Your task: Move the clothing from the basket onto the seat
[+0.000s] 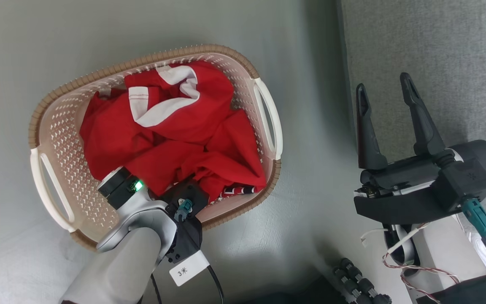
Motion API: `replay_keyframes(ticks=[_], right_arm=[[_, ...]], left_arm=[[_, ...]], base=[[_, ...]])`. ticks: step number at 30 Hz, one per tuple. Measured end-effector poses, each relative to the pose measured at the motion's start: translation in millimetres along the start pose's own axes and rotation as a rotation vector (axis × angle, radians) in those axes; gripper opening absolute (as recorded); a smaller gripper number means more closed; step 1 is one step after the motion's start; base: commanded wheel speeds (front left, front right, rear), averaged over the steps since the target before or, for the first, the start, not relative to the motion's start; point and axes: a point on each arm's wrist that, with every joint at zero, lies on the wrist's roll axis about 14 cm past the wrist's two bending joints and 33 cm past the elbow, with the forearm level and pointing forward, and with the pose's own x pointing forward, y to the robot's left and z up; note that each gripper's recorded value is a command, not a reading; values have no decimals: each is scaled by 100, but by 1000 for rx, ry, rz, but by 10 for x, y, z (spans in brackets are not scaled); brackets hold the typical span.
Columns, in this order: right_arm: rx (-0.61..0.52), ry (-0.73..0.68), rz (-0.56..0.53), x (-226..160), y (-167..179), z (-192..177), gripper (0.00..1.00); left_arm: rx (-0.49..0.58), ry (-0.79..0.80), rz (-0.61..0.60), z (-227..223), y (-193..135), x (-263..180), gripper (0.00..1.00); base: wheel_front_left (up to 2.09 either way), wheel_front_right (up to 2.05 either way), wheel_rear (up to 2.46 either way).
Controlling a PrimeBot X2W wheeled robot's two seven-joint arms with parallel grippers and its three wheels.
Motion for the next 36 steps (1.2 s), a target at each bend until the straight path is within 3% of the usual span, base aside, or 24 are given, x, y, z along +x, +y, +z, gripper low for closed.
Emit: replay_keyframes(ticks=[17,29,36], right_arm=[[1,-37,10,-54,13,289,100],[30,-84,50,-118,99,591,100],[45,-125,73,-154,170,820,100]], left_arm=[[6,-223,82,749,142,-304,0],[-41,-421,253,1479,546,-877,0],[-5,-526,325,1874,639,-1284,0]], base=[[0,0,0],[0,0,0],[0,0,0]])
